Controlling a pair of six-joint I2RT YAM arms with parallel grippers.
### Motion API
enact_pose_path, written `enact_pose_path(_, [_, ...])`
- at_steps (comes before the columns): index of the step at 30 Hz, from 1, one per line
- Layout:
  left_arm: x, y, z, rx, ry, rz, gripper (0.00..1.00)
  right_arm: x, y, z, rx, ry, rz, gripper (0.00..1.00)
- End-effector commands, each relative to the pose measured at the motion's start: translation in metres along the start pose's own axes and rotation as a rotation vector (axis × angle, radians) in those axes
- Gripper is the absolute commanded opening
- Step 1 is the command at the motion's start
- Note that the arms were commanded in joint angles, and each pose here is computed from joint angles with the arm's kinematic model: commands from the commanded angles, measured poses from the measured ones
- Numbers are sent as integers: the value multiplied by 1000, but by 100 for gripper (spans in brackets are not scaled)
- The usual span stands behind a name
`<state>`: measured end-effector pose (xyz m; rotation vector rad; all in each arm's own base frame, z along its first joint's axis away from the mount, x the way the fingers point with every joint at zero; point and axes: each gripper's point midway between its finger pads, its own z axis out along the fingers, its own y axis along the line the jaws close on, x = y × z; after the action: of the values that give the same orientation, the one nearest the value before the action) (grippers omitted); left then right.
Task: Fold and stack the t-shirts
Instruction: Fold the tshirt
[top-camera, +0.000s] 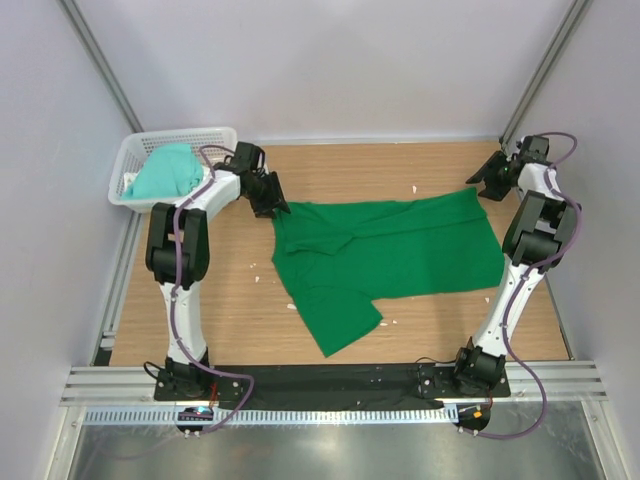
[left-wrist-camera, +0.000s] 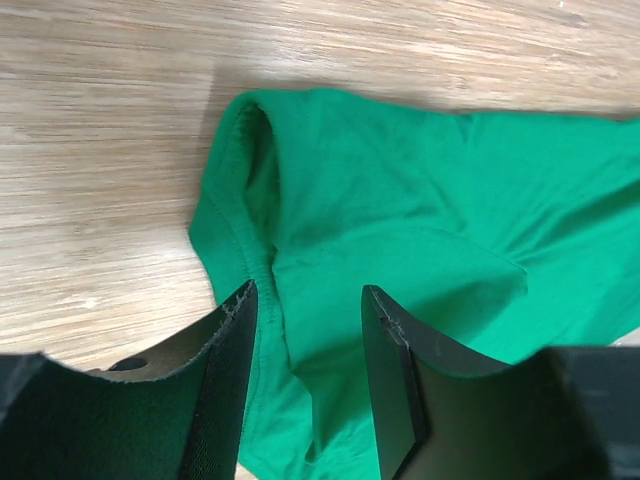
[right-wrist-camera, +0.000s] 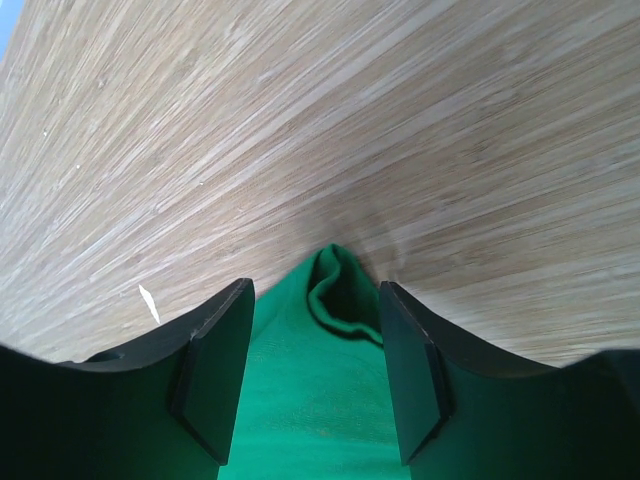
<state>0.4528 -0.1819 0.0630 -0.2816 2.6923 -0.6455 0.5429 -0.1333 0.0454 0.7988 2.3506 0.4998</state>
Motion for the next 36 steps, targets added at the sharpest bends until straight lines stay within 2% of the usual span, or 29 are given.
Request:
enact_pose_path(1, [-21,-1,-6,-8,-56,24,48,-23,20,-14,-46,-57,-51,59])
enact_pose_path(4, [-26,-2,1,32,-66,26,48,-24,20,-12,-53,-53,-54,60])
enact_pose_path(14, [-53,-10,19,114,-103,-30,38,-22,22,-7,-68,-42,-46,60])
enact_pose_path(25, [-56,-5,39,104,-87,-75,38,-25,27,-5,-87,-35,-61,59])
enact_pose_path(36, [-63,-1,40,114,-97,-100,23,-20,29,-4,-92,-17,-70,50])
